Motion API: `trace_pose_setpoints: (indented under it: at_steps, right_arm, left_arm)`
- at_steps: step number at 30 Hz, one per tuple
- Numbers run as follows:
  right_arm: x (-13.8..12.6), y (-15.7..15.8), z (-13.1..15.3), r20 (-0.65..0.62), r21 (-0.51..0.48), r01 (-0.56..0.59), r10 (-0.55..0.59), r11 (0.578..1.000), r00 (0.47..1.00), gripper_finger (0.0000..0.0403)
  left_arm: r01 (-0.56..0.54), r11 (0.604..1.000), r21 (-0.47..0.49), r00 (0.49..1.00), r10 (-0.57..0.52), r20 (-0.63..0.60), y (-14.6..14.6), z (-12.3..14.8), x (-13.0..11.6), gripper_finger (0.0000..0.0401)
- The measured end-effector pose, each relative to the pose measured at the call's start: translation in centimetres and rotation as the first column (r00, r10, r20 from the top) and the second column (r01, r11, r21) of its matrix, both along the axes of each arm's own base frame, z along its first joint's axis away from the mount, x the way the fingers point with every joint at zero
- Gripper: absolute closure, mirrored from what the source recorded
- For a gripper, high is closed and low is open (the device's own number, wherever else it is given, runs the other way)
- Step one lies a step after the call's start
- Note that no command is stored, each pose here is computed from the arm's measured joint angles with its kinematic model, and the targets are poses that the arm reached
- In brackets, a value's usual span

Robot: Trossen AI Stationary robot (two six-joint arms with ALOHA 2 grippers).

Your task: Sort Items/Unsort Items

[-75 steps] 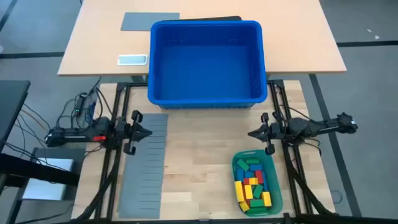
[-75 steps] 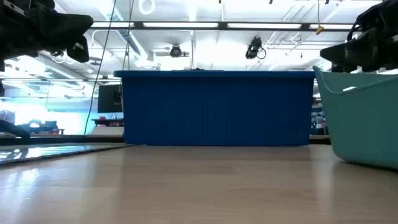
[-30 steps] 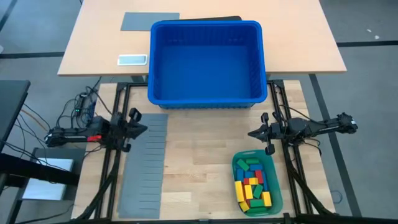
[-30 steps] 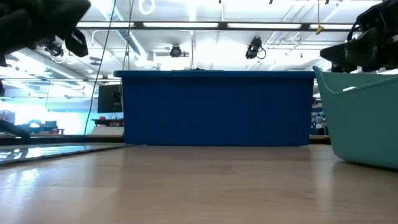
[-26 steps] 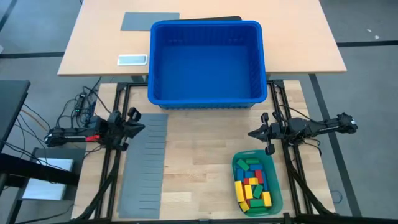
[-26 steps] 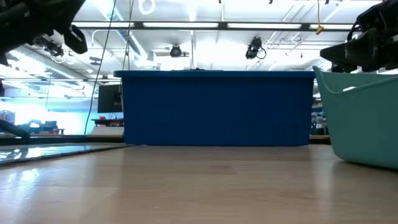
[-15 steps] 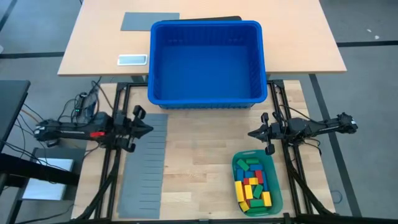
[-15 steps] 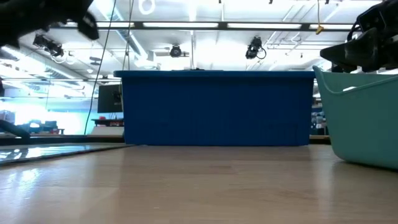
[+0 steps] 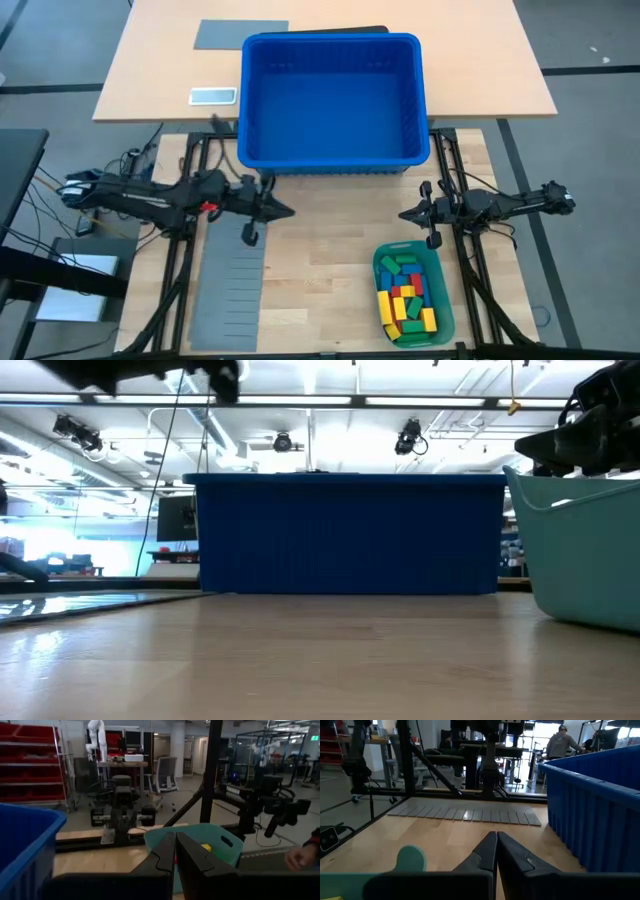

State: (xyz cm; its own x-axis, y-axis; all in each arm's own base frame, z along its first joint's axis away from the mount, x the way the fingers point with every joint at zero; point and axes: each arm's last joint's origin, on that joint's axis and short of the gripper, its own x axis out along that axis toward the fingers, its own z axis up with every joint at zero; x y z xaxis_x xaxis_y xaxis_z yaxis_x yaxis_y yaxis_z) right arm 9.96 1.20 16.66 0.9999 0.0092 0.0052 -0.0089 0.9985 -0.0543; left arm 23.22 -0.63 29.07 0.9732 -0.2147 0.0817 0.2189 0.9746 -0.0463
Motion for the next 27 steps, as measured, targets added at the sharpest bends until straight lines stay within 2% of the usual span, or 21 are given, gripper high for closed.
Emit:
trace_pose_setpoints:
  at_steps: [4,8,13,20,27]
  right_arm:
    - [0.0,0.0,0.0,0.0,0.0,0.0,0.0,1.0,1.0,0.0389]
    - [0.0,0.0,0.0,0.0,0.0,0.0,0.0,1.0,1.0,0.0389]
    - [0.0,0.0,0.0,0.0,0.0,0.0,0.0,1.0,1.0,0.0389]
    - [0.0,0.0,0.0,0.0,0.0,0.0,0.0,1.0,1.0,0.0389]
    - [0.0,0.0,0.0,0.0,0.0,0.0,0.0,1.0,1.0,0.0389]
  left_arm:
    - [0.051,0.995,-0.082,0.996,-0.057,-0.063,-0.3,0.6,3.1,0.0378]
    - [0.114,0.991,-0.075,0.985,-0.122,-0.118,-1.4,0.0,6.6,0.0378]
    - [0.128,0.987,-0.095,0.978,-0.142,-0.152,-2.3,-0.4,11.0,0.0367]
    - [0.125,0.972,-0.201,0.95,-0.176,-0.259,-3.8,-3.1,16.3,0.0302]
    - [0.029,0.983,-0.183,0.921,-0.098,-0.378,-4.9,-6.0,20.5,0.0227]
